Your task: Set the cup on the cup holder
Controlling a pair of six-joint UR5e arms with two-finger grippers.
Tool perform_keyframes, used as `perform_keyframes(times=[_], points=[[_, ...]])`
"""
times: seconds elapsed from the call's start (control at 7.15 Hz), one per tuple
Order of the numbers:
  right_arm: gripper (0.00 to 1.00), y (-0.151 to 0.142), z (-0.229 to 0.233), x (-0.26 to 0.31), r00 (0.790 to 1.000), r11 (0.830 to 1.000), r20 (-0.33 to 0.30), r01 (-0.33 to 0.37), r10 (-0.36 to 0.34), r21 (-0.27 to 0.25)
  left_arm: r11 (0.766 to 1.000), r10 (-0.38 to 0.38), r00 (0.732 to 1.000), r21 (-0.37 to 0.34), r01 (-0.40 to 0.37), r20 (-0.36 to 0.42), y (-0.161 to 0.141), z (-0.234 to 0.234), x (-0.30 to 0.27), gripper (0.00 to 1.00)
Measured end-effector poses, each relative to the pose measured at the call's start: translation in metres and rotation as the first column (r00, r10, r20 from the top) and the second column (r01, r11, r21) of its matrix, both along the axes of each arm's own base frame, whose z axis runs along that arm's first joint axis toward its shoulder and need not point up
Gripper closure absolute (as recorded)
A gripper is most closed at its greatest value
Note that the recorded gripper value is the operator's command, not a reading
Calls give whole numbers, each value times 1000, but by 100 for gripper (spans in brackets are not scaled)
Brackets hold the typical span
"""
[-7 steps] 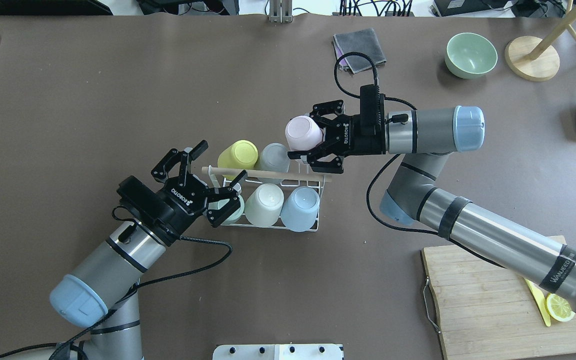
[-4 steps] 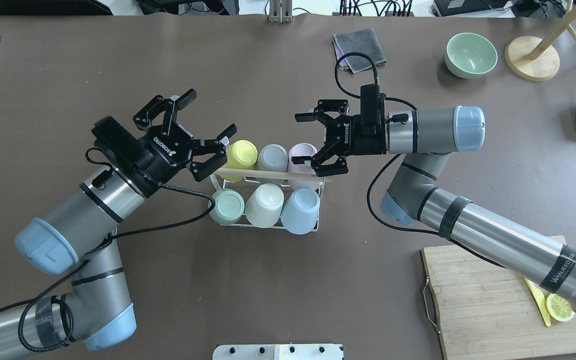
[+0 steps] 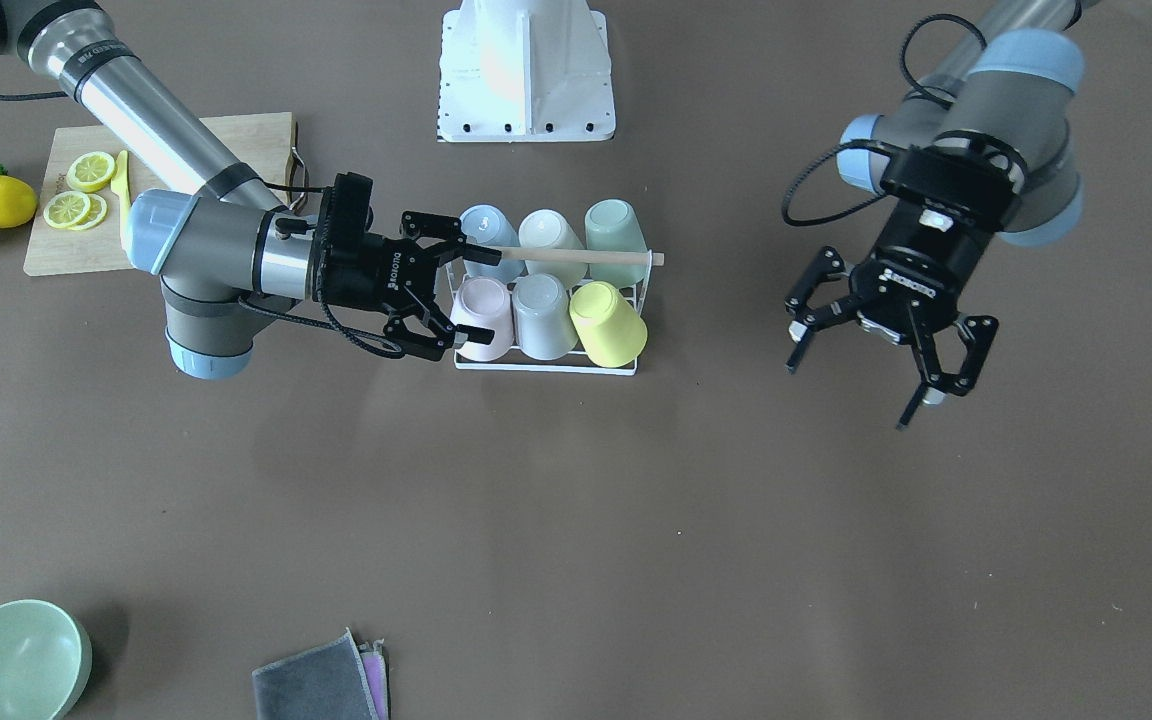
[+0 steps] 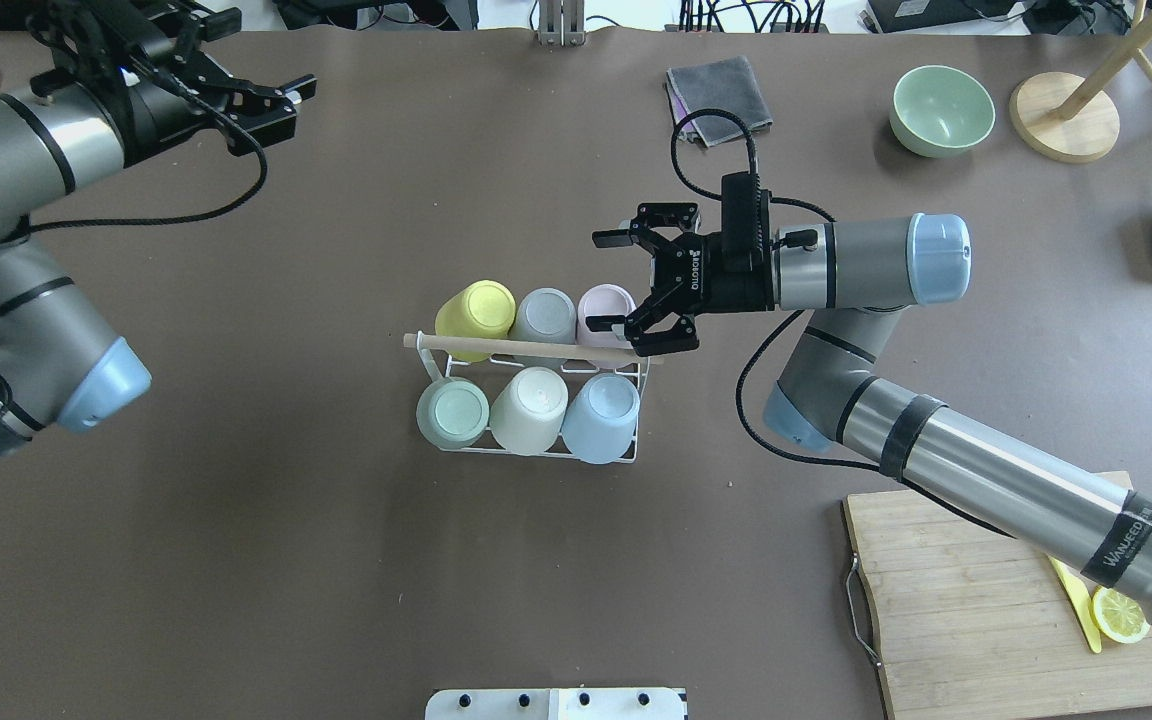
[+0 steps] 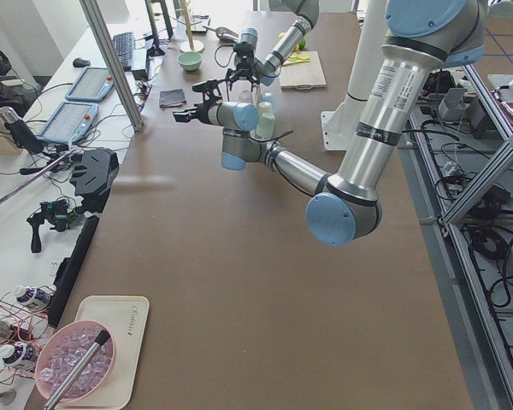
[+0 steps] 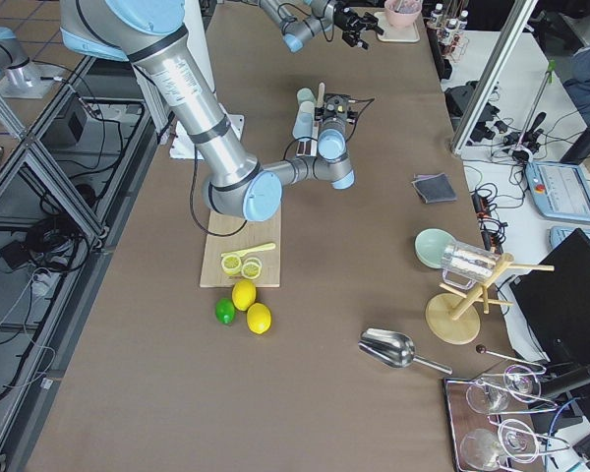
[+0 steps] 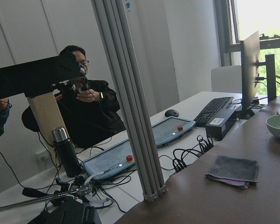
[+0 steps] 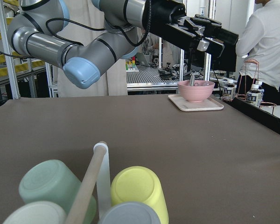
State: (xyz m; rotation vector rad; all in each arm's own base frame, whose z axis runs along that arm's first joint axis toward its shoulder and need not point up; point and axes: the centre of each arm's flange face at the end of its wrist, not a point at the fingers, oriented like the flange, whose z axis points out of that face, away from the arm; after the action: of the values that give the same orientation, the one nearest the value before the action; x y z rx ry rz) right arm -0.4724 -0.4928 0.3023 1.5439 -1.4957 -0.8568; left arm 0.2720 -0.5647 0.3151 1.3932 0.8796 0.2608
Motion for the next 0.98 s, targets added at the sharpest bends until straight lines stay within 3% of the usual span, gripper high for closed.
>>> perform_keyframes(times=[0.28, 0.42, 0.56, 0.7, 0.98], points=[[1, -37, -8, 24, 991, 999, -125, 37, -41, -32, 982, 109, 990, -162, -92, 94, -24, 24, -12, 2], [1, -60, -15, 39, 980, 996, -191, 48, -60, -70, 961, 148, 980, -253, -110, 135, -27, 31, -13, 2], [1, -83, -21, 55, 960, 990, -265, 59, -92, -130, 925, 176, 967, -367, -99, 182, -19, 61, -22, 2], [0, -104, -28, 68, 935, 977, -329, 68, -133, -202, 869, 201, 952, -491, -65, 230, -9, 96, -41, 2], [0, -138, -26, 85, 884, 931, -422, 39, -201, -362, 670, 282, 908, -741, 45, 310, -3, 131, -100, 2]])
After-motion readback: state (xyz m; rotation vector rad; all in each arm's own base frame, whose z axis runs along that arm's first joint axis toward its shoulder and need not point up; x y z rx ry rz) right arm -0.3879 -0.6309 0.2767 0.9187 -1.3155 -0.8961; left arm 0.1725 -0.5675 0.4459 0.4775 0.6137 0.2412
